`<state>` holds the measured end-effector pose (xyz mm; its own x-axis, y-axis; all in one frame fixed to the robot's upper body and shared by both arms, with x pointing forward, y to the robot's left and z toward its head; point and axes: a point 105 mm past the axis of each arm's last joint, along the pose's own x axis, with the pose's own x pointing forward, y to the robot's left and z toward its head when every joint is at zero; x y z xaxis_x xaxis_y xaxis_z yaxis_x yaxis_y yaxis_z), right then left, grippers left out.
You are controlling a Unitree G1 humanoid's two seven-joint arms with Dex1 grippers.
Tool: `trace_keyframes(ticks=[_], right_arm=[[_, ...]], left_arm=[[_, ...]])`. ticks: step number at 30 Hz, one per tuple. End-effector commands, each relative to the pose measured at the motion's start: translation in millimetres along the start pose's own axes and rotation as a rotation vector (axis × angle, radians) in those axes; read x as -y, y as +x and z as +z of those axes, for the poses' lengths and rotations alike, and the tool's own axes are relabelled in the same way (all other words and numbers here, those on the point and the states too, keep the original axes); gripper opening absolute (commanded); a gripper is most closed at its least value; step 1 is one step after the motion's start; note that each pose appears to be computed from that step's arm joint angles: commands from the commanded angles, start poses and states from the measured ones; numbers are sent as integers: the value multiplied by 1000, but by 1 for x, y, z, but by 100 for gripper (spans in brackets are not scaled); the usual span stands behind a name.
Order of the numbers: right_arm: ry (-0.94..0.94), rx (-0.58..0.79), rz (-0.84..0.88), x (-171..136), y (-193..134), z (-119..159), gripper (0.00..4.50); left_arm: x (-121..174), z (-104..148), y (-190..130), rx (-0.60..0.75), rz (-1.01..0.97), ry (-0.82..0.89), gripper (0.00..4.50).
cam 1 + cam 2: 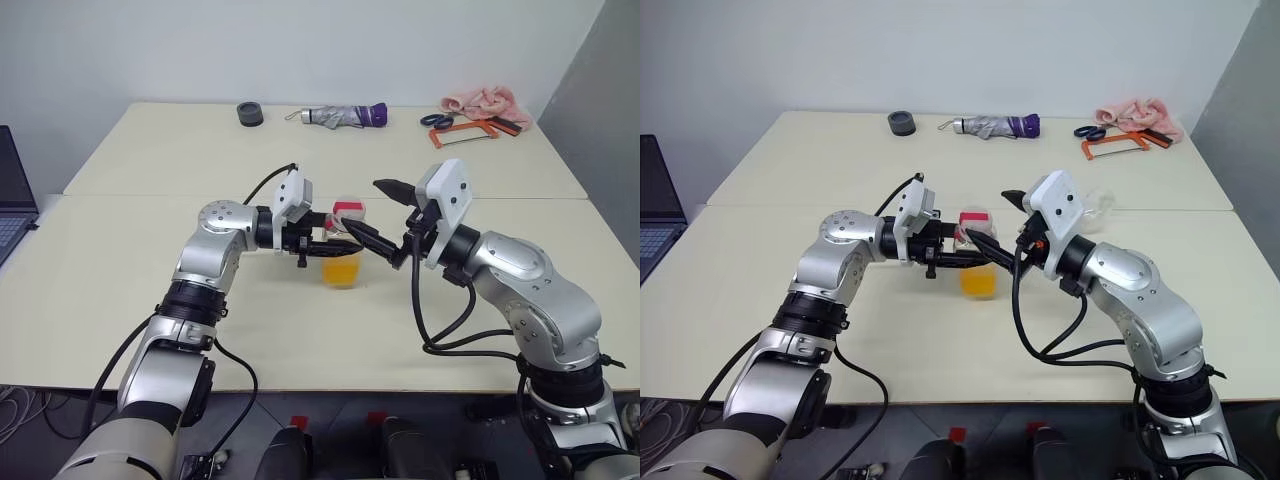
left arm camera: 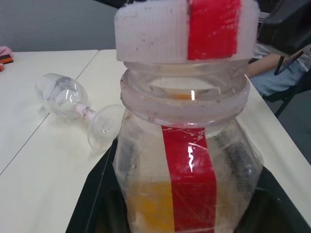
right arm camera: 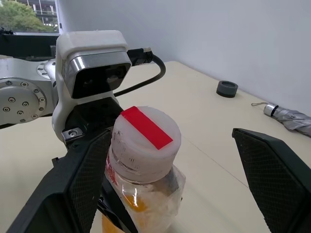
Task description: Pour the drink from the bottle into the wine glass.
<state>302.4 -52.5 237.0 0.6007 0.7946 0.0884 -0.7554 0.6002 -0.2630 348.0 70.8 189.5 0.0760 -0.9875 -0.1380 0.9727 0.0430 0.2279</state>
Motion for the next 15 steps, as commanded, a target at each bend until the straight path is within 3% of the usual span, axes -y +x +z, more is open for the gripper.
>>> trace_keyframes(ticks=[1, 15], right_arm=[[-16, 54, 14, -2, 1, 14, 423], [157, 66, 76, -6, 3, 18, 423]], left_arm=[[-2, 19, -1, 36, 1, 78, 180], [-2, 19, -2, 35, 2, 81, 180]])
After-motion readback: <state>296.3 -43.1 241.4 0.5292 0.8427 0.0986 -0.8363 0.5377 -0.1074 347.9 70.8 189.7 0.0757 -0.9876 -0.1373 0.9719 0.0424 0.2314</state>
